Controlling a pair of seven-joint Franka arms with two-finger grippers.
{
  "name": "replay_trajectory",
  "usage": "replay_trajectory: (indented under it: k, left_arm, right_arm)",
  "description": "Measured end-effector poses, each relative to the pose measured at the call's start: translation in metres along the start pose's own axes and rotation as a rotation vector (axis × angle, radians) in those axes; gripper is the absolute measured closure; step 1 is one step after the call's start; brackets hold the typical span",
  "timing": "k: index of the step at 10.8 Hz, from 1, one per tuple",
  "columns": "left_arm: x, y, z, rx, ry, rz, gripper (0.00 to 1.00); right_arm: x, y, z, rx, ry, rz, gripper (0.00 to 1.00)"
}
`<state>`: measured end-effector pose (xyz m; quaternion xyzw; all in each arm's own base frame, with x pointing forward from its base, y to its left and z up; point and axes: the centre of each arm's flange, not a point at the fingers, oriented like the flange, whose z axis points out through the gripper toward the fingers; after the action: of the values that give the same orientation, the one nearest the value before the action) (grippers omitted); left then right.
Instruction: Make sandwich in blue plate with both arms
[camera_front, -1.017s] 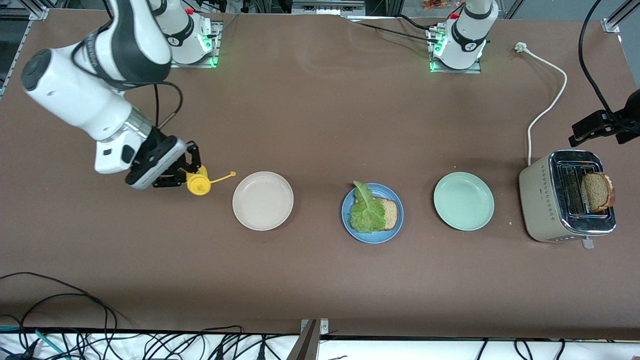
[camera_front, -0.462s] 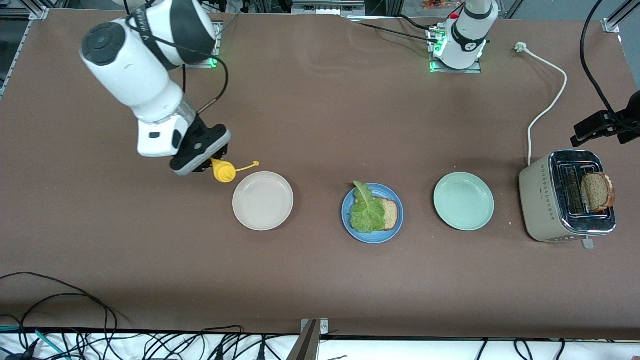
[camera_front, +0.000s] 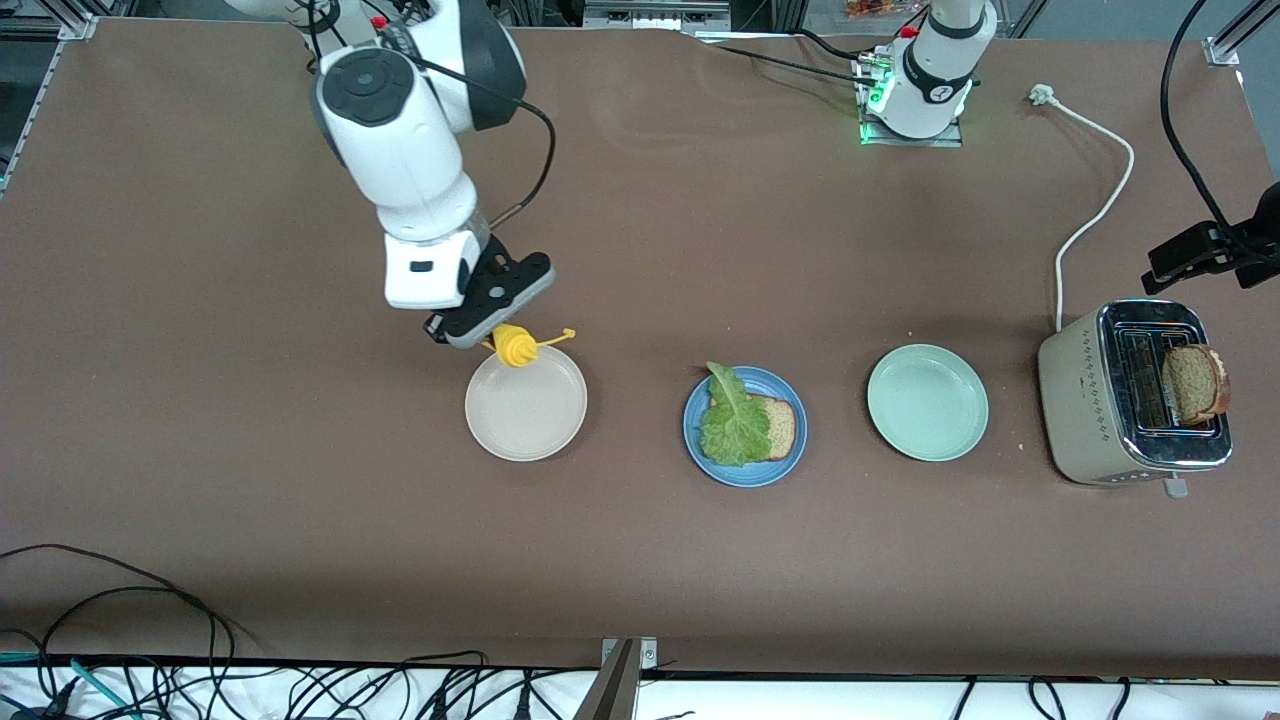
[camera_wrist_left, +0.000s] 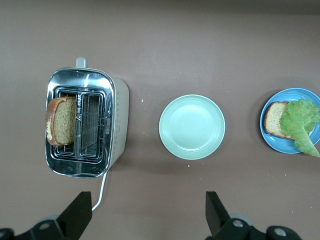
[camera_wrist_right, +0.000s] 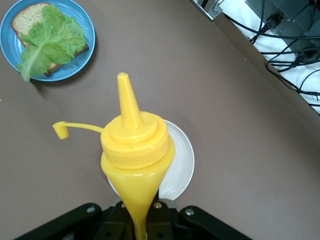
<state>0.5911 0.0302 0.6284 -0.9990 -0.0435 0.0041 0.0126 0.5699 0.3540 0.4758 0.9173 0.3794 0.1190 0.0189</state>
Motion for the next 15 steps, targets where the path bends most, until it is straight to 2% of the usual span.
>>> replay_trajectory:
  k: [5, 7, 11, 15]
  left_arm:
    - [0.000, -0.001, 0.000, 0.000, 0.000, -0.003, 0.00]
    - [0.000, -0.002, 0.000, 0.000, 0.000, -0.003, 0.00]
    - [0.000, -0.002, 0.000, 0.000, -0.001, -0.004, 0.00]
    - [0.000, -0.003, 0.000, 0.000, -0.001, -0.004, 0.00]
  right_arm:
    - [0.041, -0.055, 0.033, -0.073, -0.050, -0.069, 0.95]
    - [0.058, -0.092, 0.066, -0.108, -0.069, -0.104, 0.95]
    - [0.075, -0.175, 0.135, -0.254, -0.105, -0.251, 0.95]
    - [0.070, -0.209, 0.192, -0.416, -0.149, -0.422, 0.95]
